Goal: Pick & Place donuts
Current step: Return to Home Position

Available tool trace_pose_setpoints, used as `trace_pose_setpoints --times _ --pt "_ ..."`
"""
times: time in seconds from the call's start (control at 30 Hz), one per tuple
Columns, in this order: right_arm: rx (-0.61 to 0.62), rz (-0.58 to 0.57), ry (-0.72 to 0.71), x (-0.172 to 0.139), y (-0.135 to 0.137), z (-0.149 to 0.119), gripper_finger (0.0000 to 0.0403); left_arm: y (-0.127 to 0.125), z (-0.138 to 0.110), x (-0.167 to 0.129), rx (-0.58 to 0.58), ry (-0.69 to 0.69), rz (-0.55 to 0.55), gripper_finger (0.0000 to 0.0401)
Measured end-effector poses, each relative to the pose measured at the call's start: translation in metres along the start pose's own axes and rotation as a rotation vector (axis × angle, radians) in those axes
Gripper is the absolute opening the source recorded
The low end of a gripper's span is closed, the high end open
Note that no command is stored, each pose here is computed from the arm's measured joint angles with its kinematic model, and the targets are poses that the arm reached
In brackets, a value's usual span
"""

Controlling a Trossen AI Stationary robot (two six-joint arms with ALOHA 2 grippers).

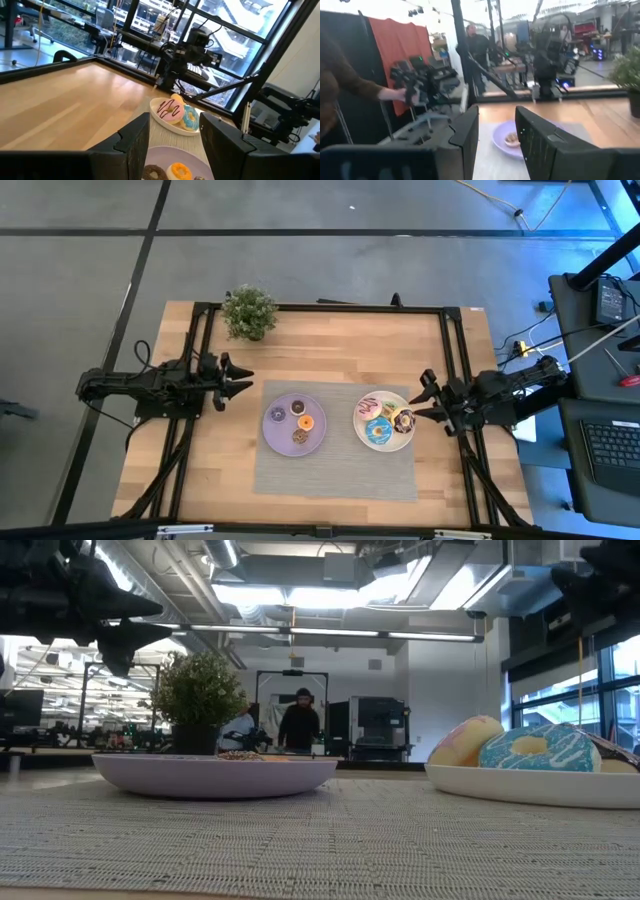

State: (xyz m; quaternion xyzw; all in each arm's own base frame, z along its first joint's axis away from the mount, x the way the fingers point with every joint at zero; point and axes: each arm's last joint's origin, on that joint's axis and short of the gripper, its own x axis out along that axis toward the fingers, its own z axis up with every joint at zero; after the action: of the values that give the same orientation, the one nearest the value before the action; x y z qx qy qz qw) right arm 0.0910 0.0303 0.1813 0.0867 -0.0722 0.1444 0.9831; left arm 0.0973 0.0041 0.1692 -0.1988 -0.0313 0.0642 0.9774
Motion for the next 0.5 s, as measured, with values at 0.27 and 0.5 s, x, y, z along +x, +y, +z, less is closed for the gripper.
trace_pose_setpoints --times 0.27,0.5 --pt "-0.06 -0.053 0.109 -0.001 -0.003 -0.011 0.0131 0.0 0.0 0.0 -0.006 0.0 0.0 0.0169" --pt "-0.134 -0.029 0.131 -0.001 -0.002 -0.013 0.0131 0.0 0.0 0.0 -0.006 0.0 0.0 0.0169"
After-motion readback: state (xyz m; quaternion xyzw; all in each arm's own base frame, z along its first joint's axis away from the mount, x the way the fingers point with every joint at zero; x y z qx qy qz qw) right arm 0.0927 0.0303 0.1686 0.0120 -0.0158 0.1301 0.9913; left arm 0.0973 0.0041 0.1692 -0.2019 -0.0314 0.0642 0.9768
